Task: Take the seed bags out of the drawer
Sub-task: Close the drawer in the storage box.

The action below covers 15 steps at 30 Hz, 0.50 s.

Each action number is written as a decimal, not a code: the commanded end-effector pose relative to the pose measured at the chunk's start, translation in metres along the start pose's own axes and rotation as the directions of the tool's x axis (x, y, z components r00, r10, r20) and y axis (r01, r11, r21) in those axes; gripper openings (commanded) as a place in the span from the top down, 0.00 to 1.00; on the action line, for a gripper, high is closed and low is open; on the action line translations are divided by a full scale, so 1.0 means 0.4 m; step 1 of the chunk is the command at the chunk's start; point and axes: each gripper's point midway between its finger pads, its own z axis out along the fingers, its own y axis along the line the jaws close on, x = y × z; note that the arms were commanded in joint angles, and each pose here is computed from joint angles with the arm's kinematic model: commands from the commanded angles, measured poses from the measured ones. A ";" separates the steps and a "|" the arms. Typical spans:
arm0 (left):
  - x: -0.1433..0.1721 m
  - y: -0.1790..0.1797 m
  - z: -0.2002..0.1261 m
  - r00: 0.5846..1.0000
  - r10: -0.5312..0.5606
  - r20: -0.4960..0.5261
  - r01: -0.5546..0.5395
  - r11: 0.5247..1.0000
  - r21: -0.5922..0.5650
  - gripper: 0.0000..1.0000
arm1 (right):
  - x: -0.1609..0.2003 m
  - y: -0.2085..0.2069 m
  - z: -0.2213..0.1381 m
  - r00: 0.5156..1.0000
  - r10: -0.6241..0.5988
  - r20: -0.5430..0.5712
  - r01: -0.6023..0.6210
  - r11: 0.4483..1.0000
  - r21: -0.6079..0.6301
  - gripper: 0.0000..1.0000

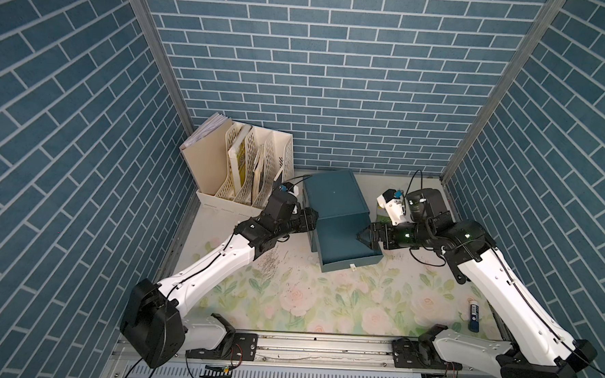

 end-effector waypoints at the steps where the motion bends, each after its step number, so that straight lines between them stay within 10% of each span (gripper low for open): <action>1: 0.037 0.019 -0.001 0.999 0.011 -0.048 -0.012 1.000 -0.022 0.30 | 0.032 0.018 -0.004 0.999 0.043 -0.002 -0.043 0.999 0.013 0.03; 15: 0.030 -0.008 0.015 0.998 0.018 -0.066 -0.017 1.000 0.014 0.38 | 0.171 0.080 0.061 0.997 0.080 -0.022 -0.080 0.996 0.029 0.06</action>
